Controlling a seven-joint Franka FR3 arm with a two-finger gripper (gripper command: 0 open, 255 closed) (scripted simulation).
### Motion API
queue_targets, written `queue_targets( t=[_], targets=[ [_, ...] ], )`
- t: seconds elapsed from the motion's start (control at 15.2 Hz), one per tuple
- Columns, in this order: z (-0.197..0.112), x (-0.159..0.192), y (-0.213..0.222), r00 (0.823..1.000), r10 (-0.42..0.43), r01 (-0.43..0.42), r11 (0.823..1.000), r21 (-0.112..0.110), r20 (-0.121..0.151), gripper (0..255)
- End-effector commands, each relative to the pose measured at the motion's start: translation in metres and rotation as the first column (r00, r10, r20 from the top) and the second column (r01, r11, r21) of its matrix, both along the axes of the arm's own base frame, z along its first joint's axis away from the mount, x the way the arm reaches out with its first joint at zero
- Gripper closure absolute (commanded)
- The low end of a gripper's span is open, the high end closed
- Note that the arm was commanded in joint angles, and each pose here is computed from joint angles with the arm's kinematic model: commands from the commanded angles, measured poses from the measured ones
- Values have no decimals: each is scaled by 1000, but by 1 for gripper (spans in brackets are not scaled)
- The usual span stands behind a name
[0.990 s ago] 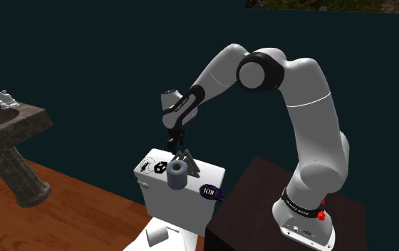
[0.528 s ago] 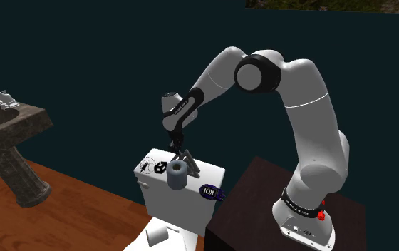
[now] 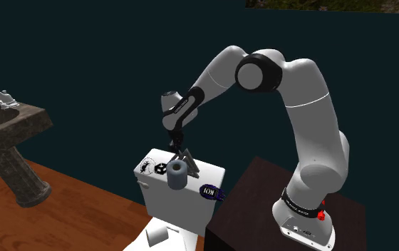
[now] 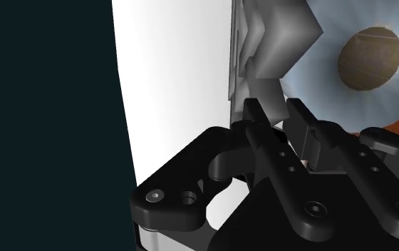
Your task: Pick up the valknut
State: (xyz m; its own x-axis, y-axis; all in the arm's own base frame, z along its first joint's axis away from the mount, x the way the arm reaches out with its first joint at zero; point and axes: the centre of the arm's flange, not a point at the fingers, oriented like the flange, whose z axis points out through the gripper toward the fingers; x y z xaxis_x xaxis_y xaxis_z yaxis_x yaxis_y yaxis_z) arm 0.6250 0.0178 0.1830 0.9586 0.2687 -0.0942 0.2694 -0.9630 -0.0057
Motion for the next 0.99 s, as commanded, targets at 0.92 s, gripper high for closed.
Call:
queue_targets(
  t=[0.92],
  targets=[
    [73, 0, -1, 1000, 0, 0, 1000, 0, 0, 255]
  ],
)
